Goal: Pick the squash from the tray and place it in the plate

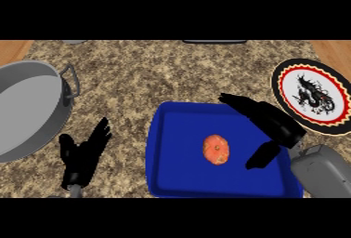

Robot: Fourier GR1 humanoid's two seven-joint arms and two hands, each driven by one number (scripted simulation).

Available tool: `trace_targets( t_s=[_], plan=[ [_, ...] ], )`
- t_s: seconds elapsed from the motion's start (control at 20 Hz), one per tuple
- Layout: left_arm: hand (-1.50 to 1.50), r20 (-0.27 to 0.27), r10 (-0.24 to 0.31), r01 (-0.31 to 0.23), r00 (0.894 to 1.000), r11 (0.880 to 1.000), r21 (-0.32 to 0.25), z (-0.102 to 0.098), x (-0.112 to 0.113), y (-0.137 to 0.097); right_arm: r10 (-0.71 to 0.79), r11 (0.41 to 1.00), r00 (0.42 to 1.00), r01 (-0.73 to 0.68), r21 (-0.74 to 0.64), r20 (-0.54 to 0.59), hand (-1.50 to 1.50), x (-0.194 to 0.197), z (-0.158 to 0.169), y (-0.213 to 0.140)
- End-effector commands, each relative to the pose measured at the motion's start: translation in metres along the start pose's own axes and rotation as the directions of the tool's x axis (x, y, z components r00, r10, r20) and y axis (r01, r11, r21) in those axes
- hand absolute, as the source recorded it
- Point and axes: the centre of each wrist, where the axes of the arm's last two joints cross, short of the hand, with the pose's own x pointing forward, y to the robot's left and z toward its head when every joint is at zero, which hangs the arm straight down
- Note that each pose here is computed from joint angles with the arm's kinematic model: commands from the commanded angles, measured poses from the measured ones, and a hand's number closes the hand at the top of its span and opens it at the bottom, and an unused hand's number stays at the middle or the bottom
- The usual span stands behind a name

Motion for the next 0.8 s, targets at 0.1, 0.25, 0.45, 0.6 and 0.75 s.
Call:
trace_targets(
  t_s=[0.1, 0.25, 0.45, 0.6, 0.75],
  plan=[
    [0.0, 0.004, -0.009, 0.009, 1.0, 1.0, 0.007, -0.006, 0.008, -0.004, 0.0, 0.994, 0.999, 0.005, 0.109, -0.051, -1.5, 0.002, -0.011, 0.004],
    [0.0, -0.018, -0.003, 0.003, 1.0, 1.0, -0.011, -0.002, 0.018, -0.019, -0.023, 0.995, 0.999, 0.026, 0.101, -0.031, -1.5, 0.016, 0.001, 0.05],
    [0.0, 0.013, -0.004, 0.004, 1.0, 1.0, 0.002, -0.013, 0.0, -0.004, -0.011, 0.995, 0.999, 0.014, 0.095, -0.03, -1.5, 0.006, -0.005, 0.045],
    [0.0, 0.01, -0.003, 0.003, 1.0, 1.0, -0.014, 0.006, 0.014, 0.015, 0.04, 0.996, 0.998, -0.036, 0.083, -0.051, -1.5, 0.008, -0.01, 0.058],
    [0.0, -0.008, 0.0, 0.0, 1.0, 1.0, -0.006, -0.003, 0.002, 0.002, 0.095, 0.994, 0.991, -0.089, 0.068, -0.093, -1.5, 0.014, -0.015, 0.063]
  ],
)
